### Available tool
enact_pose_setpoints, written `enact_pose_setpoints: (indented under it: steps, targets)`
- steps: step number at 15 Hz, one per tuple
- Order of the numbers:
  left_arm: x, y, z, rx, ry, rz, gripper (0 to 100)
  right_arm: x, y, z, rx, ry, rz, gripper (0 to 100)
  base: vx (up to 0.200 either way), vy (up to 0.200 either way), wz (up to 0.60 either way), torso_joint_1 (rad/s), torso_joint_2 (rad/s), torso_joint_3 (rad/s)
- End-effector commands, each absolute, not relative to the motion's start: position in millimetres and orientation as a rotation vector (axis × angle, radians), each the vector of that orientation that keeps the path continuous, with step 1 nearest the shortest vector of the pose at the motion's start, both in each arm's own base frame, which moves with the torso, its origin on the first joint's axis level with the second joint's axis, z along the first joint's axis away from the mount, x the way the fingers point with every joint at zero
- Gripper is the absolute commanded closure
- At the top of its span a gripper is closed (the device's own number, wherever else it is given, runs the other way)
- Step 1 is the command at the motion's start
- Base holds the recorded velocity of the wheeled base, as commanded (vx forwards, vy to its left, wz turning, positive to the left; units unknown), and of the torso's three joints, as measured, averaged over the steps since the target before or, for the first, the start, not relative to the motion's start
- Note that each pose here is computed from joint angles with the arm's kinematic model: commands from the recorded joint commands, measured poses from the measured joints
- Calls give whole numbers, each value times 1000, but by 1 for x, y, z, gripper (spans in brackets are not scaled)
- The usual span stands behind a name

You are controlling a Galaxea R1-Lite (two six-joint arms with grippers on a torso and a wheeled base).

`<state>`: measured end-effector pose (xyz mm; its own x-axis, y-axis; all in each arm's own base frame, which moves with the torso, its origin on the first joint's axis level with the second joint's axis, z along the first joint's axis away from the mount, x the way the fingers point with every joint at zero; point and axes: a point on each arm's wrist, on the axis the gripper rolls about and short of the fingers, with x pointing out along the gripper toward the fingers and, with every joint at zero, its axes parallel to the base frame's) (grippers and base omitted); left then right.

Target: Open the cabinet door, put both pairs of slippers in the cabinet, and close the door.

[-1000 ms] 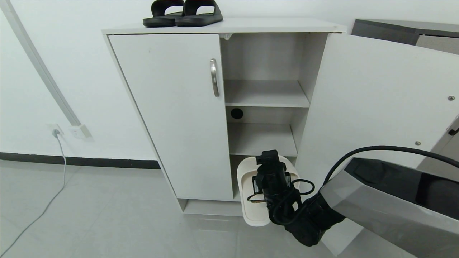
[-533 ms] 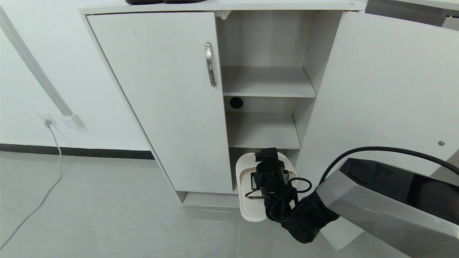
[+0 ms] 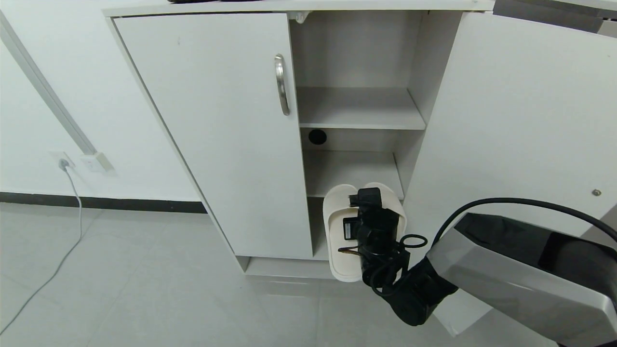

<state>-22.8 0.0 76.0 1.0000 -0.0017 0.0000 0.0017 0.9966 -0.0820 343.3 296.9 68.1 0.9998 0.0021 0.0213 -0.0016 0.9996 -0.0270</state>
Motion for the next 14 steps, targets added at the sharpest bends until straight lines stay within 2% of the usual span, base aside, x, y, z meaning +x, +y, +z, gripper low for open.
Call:
enact_pose_setpoints:
  steps: [1, 4, 11, 14]
  targets:
    - [-23, 0, 76, -83, 2, -1, 100, 344, 296, 65, -32, -17, 0, 100, 0, 0, 0, 0, 0, 0]
    - [-23, 0, 76, -81, 2, -1, 100, 345, 295, 62, -35, -12, -3, 100, 0, 0, 0, 0, 0, 0]
    - [-23, 0, 76, -81, 2, -1, 100, 346, 294, 61, -37, -10, -5, 100, 200, 0, 0, 4, 4, 1]
    - [-23, 0, 76, -83, 2, -1, 100, 349, 298, 50, -44, -2, 1, 100, 200, 0, 0, 2, 1, 1]
